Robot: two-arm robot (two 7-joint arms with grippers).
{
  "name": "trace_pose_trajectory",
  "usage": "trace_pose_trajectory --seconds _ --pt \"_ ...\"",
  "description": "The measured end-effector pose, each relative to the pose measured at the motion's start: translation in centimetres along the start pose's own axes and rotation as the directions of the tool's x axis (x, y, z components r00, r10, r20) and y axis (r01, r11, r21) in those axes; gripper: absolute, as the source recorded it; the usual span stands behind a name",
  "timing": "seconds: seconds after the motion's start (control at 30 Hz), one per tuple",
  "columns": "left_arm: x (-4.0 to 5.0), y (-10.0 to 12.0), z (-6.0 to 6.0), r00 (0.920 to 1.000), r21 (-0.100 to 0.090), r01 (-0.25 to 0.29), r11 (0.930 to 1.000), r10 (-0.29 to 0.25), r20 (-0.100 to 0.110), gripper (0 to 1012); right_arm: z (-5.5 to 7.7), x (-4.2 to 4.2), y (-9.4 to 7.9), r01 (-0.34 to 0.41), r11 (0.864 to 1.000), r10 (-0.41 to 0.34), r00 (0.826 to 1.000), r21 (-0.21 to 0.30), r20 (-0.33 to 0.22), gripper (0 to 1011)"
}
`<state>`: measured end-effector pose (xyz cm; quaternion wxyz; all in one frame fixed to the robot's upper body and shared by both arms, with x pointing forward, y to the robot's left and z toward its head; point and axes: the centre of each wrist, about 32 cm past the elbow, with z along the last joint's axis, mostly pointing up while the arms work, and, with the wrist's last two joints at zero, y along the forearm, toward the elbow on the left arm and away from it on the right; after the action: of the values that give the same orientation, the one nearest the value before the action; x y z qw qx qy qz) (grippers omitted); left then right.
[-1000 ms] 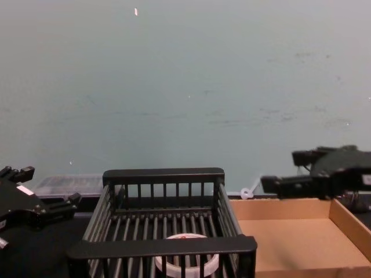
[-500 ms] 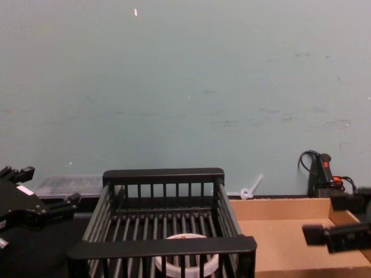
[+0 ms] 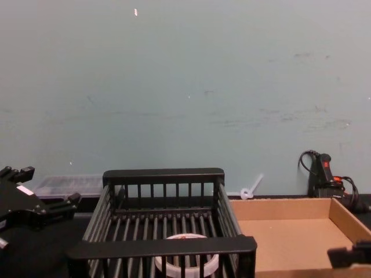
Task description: Pick up the white tape and place it into the black box , Pick up the silver tape and place it into the brown box.
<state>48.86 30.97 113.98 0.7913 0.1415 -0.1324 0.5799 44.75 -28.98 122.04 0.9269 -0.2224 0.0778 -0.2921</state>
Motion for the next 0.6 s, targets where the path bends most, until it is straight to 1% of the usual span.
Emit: trace_pose_trajectory --seconds 0.3,0.6 --pt "0.00 0.0 0.0 1.0000 0.000 0.000 1.0000 0.000 0.000 1001 -0.6 -0.03 0.9 -0.053 0.996 0.053 0.999 -0.076 -0.008 1000" --pt "0.00 0.0 0.0 1.0000 0.000 0.000 1.0000 0.000 0.000 1001 -1.1 0.18 2.1 -0.080 0.988 0.078 0.997 -0.130 -0.020 1000"
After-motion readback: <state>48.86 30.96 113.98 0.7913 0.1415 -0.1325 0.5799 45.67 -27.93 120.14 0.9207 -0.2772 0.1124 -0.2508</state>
